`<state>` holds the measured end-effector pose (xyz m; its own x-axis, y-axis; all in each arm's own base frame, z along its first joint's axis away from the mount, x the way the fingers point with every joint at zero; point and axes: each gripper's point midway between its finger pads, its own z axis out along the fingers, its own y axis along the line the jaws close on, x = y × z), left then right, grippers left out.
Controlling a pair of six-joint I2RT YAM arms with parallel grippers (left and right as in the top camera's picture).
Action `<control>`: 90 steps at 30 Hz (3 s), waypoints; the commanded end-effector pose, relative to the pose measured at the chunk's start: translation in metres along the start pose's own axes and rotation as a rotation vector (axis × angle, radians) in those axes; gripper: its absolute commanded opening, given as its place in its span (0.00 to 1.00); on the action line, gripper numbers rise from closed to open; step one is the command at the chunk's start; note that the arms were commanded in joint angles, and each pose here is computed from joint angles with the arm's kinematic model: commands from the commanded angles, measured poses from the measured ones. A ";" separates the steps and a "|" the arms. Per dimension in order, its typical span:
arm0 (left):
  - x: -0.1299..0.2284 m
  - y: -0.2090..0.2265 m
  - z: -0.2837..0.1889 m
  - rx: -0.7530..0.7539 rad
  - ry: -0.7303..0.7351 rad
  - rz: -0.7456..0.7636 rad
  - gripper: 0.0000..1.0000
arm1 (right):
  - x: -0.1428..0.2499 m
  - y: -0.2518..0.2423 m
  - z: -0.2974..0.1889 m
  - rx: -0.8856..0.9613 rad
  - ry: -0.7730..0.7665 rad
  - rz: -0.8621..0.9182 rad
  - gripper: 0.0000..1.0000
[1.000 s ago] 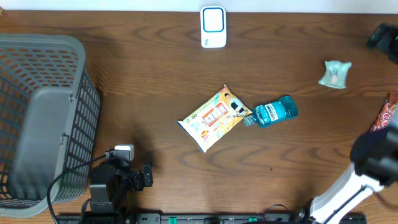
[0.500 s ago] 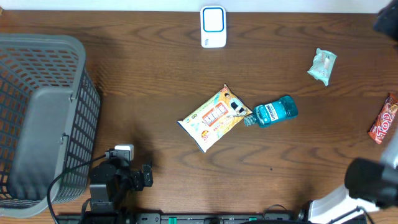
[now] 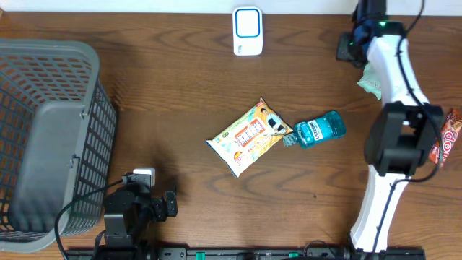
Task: Scan the item barcode
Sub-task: 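Carry the green packet to the right table edge and release it, then move the empty right gripper back toward the snack bag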
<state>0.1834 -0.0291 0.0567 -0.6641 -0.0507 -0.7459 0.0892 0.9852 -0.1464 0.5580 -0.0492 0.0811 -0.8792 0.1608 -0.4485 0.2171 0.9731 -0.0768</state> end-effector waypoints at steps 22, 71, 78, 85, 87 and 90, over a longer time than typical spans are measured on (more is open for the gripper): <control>0.005 0.000 0.001 0.001 0.015 0.008 0.98 | 0.077 -0.237 0.035 0.730 0.224 0.239 0.01; 0.005 0.000 0.001 0.001 0.016 0.008 0.98 | 0.058 -0.249 0.054 0.437 0.111 0.462 0.01; 0.005 0.000 0.001 0.001 0.015 0.008 0.98 | 0.085 -0.283 0.050 0.443 0.177 0.529 0.01; 0.005 0.000 0.001 0.001 0.016 0.008 0.98 | 0.068 -0.271 0.026 0.289 0.139 0.572 0.01; 0.005 0.000 0.001 0.001 0.016 0.008 0.98 | 0.052 -0.260 0.009 0.247 0.095 0.567 0.01; 0.005 0.000 0.001 0.001 0.015 0.008 0.98 | 0.030 -0.244 -0.020 0.187 0.031 0.566 0.01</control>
<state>0.1835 -0.0290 0.0568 -0.6638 -0.0507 -0.7462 0.0890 0.9853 -0.1461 0.4467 -0.3023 0.0302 -0.6447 0.6873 -0.3346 0.7520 0.6489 -0.1159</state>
